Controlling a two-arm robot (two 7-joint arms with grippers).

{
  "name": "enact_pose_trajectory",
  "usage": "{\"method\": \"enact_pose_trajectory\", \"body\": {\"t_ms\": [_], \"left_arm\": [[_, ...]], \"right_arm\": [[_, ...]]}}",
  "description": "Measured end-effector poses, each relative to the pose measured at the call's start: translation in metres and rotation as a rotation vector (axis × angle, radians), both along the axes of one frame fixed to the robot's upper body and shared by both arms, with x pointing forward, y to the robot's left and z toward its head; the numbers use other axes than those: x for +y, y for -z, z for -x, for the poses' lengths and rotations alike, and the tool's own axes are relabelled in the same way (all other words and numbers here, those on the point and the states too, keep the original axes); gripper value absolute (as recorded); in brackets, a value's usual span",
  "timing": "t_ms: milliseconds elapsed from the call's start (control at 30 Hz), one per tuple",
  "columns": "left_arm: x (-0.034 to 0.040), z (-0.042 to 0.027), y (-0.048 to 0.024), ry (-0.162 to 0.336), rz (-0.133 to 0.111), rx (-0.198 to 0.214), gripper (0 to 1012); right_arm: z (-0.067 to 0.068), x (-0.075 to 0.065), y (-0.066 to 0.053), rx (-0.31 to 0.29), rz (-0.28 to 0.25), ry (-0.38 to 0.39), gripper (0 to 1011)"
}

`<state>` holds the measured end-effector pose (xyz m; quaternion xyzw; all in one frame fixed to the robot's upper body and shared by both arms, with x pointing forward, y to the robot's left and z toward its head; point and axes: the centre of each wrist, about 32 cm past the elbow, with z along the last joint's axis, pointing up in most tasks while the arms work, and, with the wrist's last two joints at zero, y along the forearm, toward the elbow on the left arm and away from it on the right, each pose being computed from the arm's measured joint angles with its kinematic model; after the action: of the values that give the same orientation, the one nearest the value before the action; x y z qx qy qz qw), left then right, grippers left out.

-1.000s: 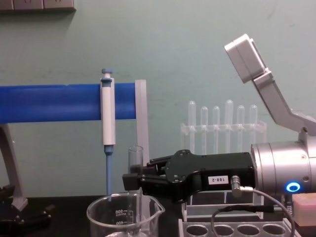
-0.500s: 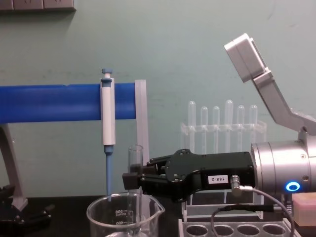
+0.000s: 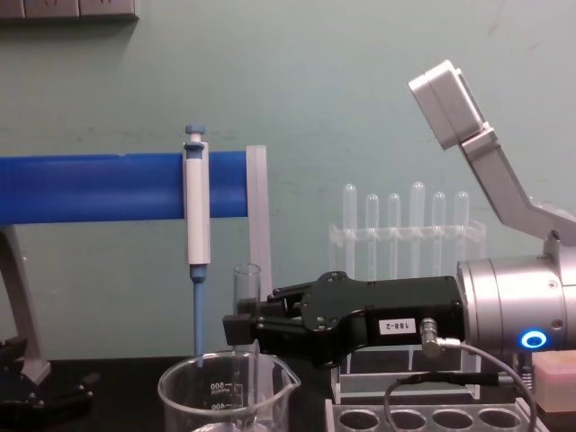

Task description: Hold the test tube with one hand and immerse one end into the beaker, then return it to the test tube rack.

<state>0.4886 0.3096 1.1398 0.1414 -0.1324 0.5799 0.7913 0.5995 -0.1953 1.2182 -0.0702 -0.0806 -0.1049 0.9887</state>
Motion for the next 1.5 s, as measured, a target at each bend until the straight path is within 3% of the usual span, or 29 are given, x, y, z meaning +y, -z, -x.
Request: {"method": "enact_pose_trajectory", "body": {"t_ms": [1500], "left_arm": [[0.0, 0.0, 0.0, 0.0, 0.0, 0.0, 1000]], "right_arm": [[0.0, 0.0, 0.0, 0.001, 0.0, 0.0, 241]]}}
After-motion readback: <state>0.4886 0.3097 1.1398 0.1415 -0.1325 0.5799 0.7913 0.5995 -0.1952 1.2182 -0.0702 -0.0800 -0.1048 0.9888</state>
